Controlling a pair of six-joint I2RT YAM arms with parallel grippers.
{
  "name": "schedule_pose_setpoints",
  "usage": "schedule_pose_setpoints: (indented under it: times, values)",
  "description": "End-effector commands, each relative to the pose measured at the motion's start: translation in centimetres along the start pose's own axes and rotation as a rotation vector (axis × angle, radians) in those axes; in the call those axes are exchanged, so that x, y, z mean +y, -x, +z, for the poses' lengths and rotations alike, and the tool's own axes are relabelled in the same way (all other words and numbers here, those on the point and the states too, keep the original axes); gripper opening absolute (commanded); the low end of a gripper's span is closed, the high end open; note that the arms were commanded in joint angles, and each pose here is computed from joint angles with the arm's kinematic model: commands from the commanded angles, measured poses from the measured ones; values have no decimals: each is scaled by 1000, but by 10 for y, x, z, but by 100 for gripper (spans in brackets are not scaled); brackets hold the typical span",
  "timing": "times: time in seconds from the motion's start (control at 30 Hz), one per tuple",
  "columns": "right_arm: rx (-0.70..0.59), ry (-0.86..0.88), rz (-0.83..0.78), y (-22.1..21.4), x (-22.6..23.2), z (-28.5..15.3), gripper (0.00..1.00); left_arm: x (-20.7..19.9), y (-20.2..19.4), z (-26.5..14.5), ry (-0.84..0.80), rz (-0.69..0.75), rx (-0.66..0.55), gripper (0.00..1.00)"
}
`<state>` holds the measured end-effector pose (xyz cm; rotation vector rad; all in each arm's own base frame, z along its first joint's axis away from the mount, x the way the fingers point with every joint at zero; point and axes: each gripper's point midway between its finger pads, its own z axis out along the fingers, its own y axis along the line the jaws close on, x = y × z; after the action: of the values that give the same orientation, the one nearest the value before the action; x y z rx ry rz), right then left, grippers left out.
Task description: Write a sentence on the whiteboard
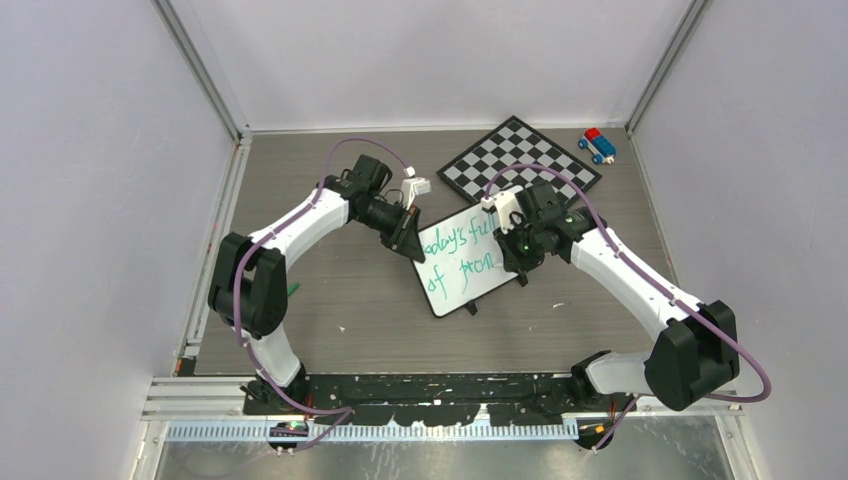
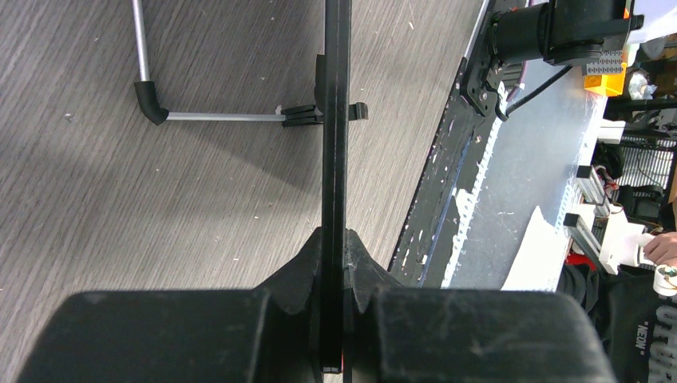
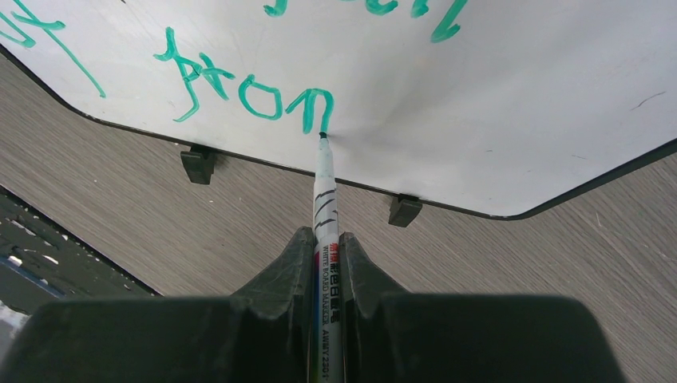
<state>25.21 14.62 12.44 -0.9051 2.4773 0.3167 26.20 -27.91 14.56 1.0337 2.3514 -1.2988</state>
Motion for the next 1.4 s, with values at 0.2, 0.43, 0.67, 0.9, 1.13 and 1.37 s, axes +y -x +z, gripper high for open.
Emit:
schedule_pose_setpoints:
  times: [0.2, 0.43, 0.67, 0.9, 1.13, 1.37]
  values:
    - [-91, 32, -26, 29, 5, -17, 0, 10, -1, 0, 52, 12, 8, 0]
    - [-126, 58, -15, 35, 8, -30, 0, 9, 0, 0, 50, 12, 6, 0]
    - [-125, 6, -3, 34, -5, -26, 0, 9, 1, -1, 50, 13, 4, 0]
    - [-126, -49, 8, 36, -17, -23, 0, 9, 0, -1, 51, 13, 5, 0]
    - [-128, -68, 13, 39, -22, -18, 0, 9, 0, -1, 51, 12, 6, 0]
    - [-114, -98, 26, 36, -34, -15, 0, 9, 0, -1, 51, 15, 5, 0]
